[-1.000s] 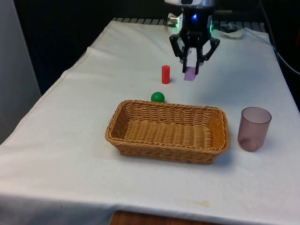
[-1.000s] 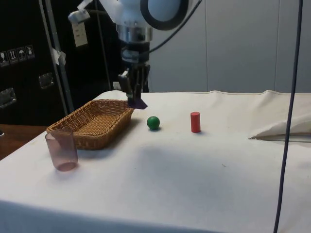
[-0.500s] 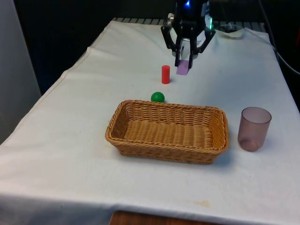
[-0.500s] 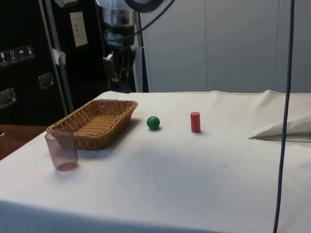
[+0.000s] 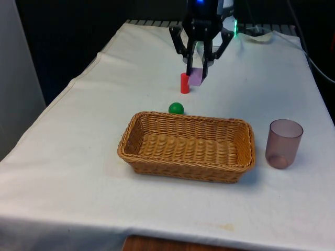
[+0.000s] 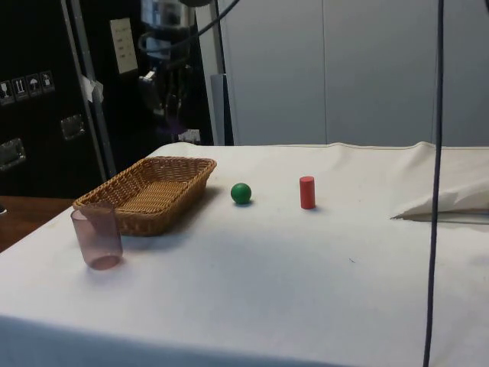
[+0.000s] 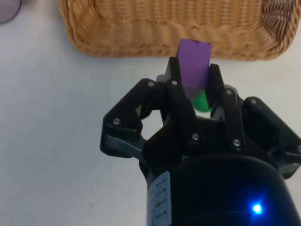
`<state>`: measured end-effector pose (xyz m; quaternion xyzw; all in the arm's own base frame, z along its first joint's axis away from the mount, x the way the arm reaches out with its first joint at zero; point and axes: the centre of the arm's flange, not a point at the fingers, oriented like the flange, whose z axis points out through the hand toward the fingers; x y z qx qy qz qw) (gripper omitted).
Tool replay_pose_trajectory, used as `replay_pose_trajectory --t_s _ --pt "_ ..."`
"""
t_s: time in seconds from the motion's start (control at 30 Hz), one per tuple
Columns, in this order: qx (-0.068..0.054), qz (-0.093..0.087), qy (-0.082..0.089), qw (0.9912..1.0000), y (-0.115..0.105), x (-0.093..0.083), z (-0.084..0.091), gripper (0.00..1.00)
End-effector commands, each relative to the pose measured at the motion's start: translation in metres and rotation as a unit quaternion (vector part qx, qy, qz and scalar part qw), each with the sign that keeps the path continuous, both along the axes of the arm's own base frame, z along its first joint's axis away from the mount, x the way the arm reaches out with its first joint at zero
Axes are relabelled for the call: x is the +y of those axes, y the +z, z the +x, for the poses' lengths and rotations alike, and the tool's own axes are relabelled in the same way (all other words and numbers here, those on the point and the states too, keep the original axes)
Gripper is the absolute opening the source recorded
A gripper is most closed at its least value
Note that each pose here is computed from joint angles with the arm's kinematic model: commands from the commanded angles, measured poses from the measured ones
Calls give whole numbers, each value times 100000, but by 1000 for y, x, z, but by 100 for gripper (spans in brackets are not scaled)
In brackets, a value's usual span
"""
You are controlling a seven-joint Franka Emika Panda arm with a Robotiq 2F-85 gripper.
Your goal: Pick up the triangular block and place it into the basket.
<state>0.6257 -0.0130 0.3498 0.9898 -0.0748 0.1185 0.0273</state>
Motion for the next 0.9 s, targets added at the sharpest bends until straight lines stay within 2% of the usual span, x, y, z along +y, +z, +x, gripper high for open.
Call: replay_pose_trajectory --t_s 0.0,0.03,0.07,0.17,0.3,0.37,0.4,0.57,0.67,0.87 --pt "-66 387 79 99999 -2 0 6 33" --pt "-459 224 25 99999 -7 1 13 33" --pt "-191 -121 -109 100000 -2 0 7 33" --pt "-1013 -99 -77 99995 -13 1 23 33" --pt "-1729 -482 -75 99984 -24 1 35 33" --pt "-1634 -1000 -219 99981 -30 1 38 33" --pt "-1977 -697 -89 99978 -34 2 41 33" --pt "-1816 -1281 -183 99975 -56 3 48 33" --pt "-1641 -1755 -109 99971 -59 2 48 33" --pt "-1517 -1980 -156 99969 -89 3 55 33"
